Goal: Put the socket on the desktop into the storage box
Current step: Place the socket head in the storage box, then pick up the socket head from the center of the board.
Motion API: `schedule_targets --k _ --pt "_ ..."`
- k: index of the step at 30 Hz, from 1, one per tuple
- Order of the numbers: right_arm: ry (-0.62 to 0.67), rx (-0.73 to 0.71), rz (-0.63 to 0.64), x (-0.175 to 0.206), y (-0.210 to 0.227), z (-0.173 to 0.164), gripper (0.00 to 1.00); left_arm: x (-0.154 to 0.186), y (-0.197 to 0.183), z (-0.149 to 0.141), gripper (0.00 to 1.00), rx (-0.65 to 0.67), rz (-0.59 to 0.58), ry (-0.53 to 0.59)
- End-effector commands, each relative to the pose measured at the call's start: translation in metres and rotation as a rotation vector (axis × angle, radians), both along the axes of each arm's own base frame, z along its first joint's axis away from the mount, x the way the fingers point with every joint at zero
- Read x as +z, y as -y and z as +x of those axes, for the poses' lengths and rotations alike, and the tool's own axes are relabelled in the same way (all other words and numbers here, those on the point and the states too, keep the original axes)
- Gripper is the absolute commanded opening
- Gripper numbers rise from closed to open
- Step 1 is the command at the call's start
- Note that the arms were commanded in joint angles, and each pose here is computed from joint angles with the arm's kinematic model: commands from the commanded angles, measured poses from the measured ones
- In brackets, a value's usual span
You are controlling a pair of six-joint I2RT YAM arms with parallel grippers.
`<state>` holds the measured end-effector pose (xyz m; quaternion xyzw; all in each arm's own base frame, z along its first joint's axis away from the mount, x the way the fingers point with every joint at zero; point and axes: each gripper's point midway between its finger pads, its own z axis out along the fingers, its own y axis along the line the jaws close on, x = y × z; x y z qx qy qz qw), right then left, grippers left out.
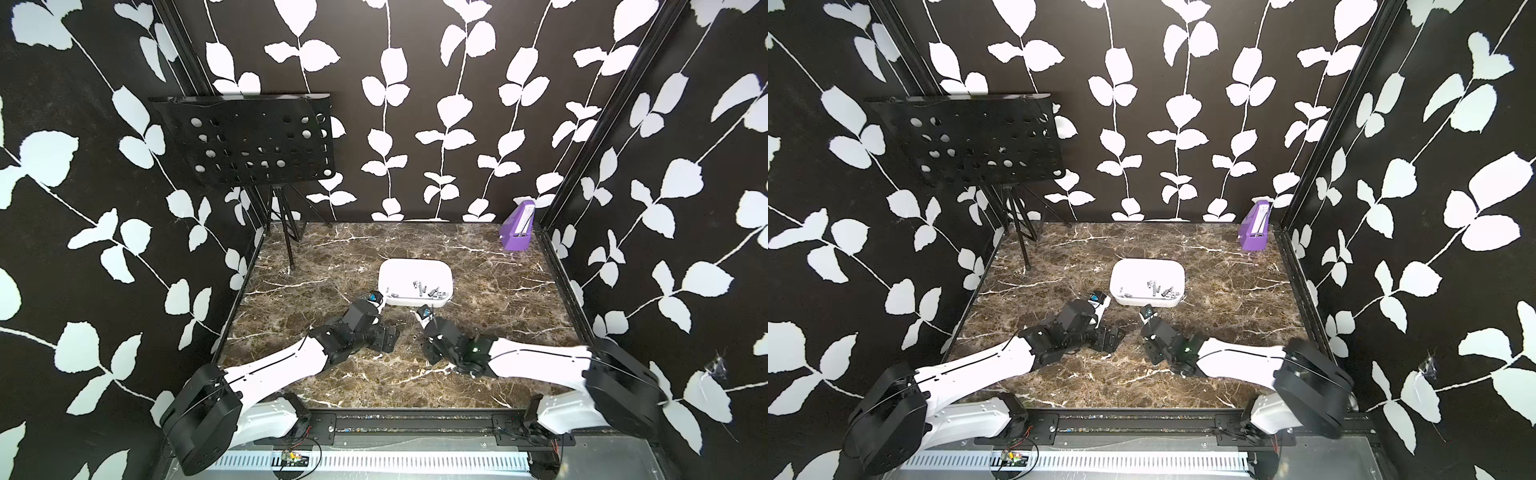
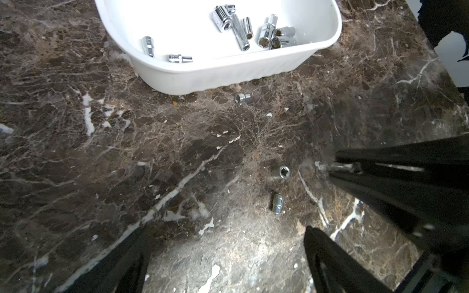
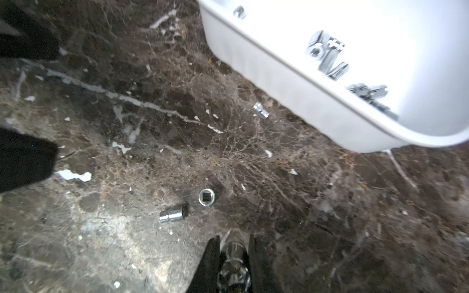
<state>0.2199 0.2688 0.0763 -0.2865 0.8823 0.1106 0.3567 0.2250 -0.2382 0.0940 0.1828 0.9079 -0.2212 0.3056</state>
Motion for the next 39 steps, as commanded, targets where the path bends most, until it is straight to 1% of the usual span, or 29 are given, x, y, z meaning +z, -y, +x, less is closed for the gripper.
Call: schedule_targets --k 1,3,5,8,10,15,16,17,22,27,30,35,39 --pt "0.084 -0.076 0.036 0.020 0.022 0.007 0.07 -0.001 -0.001 -0.001 0.94 0.001 0.014 0.002" --pt "0.109 -0.131 0.054 0.039 0.030 0.017 0.08 -0.001 -0.001 -0.001 0.94 0.000 0.013 -0.002" --pt "0.119 -0.203 0.060 0.059 0.038 0.034 0.09 -0.002 0.001 -0.001 0.94 -0.003 0.010 -0.010" --pt "0.100 -0.282 0.075 0.080 0.038 0.064 0.08 -0.002 0.003 -0.003 0.94 -0.010 0.003 -0.015" --pt "0.077 -0.328 0.076 0.085 0.035 0.086 0.08 -0.002 0.003 -0.003 0.94 -0.011 0.001 -0.015" --pt "0.021 -0.399 0.035 0.071 0.024 0.137 0.07 0.001 0.002 -0.003 0.94 -0.011 -0.008 -0.010" --pt "-0.004 -0.408 0.008 0.057 0.020 0.146 0.07 0.002 0.003 -0.003 0.94 -0.013 -0.010 -0.008" --pt "-0.012 -0.414 0.003 0.052 0.016 0.155 0.07 0.003 0.003 -0.003 0.94 -0.011 -0.013 -0.008" --pt "-0.056 -0.438 0.001 0.029 0.000 0.185 0.07 0.003 0.005 -0.004 0.94 -0.019 -0.019 -0.010" --pt "-0.097 -0.454 0.026 0.014 -0.008 0.198 0.14 0.000 0.005 -0.004 0.94 -0.020 -0.017 -0.018" --pt "-0.102 -0.456 0.035 0.013 -0.007 0.200 0.23 -0.001 0.006 -0.004 0.94 -0.021 -0.015 -0.023" --pt "-0.095 -0.444 0.053 0.024 -0.006 0.197 0.36 -0.002 0.006 -0.004 0.94 -0.021 -0.013 -0.024" --pt "-0.077 -0.437 0.075 0.042 -0.001 0.189 0.38 -0.002 0.005 -0.004 0.94 -0.020 -0.011 -0.023"
